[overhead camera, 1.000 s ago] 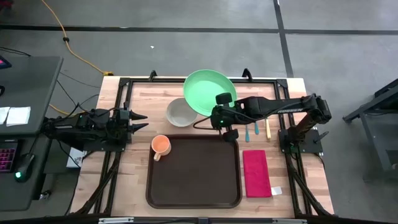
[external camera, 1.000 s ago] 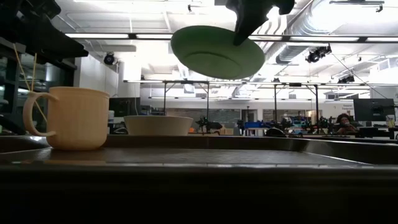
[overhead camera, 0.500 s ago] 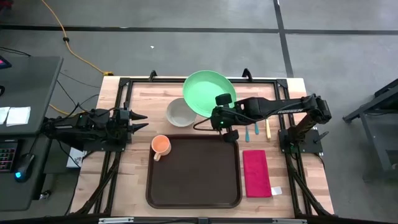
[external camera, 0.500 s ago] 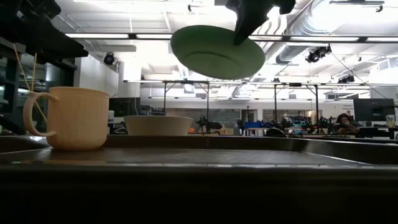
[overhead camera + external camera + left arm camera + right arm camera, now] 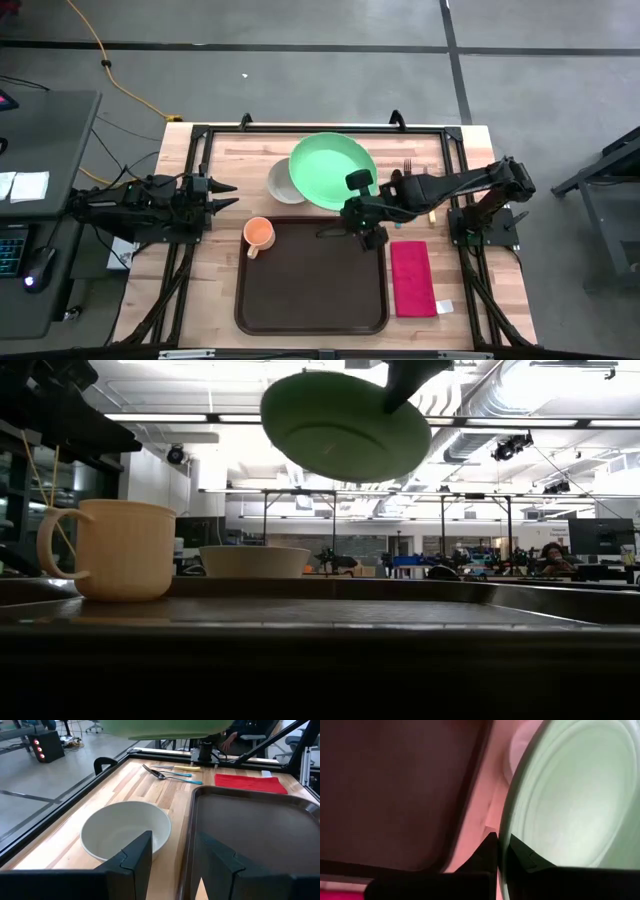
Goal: Set up tray
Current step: Put the green plate to the middle of the orange cup on the serving tray
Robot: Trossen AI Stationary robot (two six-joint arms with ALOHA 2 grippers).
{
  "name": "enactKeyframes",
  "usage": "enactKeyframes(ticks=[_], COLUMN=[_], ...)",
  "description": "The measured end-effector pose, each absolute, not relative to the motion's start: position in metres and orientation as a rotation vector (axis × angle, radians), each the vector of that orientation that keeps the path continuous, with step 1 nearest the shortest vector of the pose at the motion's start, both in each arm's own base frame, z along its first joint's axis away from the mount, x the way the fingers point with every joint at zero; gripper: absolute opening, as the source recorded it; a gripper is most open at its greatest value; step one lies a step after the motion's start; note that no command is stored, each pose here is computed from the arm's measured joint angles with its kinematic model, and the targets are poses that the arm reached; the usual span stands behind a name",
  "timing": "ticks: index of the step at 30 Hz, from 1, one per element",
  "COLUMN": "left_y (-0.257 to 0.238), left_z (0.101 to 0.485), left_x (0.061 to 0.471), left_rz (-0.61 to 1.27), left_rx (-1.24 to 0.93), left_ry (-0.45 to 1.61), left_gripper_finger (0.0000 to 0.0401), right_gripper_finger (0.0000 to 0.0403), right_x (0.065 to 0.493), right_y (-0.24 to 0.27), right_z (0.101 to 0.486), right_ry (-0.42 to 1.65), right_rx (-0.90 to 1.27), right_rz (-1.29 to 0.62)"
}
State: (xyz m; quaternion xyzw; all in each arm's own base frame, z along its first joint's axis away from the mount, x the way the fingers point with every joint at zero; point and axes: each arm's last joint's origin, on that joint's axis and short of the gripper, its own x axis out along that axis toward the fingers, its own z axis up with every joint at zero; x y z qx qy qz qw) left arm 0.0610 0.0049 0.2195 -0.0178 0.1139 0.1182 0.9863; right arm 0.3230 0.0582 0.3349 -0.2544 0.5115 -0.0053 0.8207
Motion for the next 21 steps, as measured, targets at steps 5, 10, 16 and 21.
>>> enactKeyframes(ticks=[5,10,16,21], left_y=[0.005,0.005,0.005,0.005], left_z=[0.219,0.22,0.219,0.219], left_x=[0.061,0.061,0.061,0.061], left_rz=[0.237,0.238,0.238,0.237], left_rx=[-0.036,-0.036,-0.038,-0.038], left_ry=[0.229,0.229,0.229,0.229], left_gripper_finger=[0.0179,0.0179,0.0179,0.0179], right_gripper_finger=[0.0,0.0,0.0,0.0], right_x=[0.32,0.318,0.324,0.326], right_y=[0.074,0.089,0.103,0.104], right_z=[0.335,0.332,0.318,0.314], right_ry=[1.073,1.069,1.102,1.114], right_rx=[-0.521,-0.493,-0.509,-0.496], right_rz=[0.006,0.019,0.045,0.047])
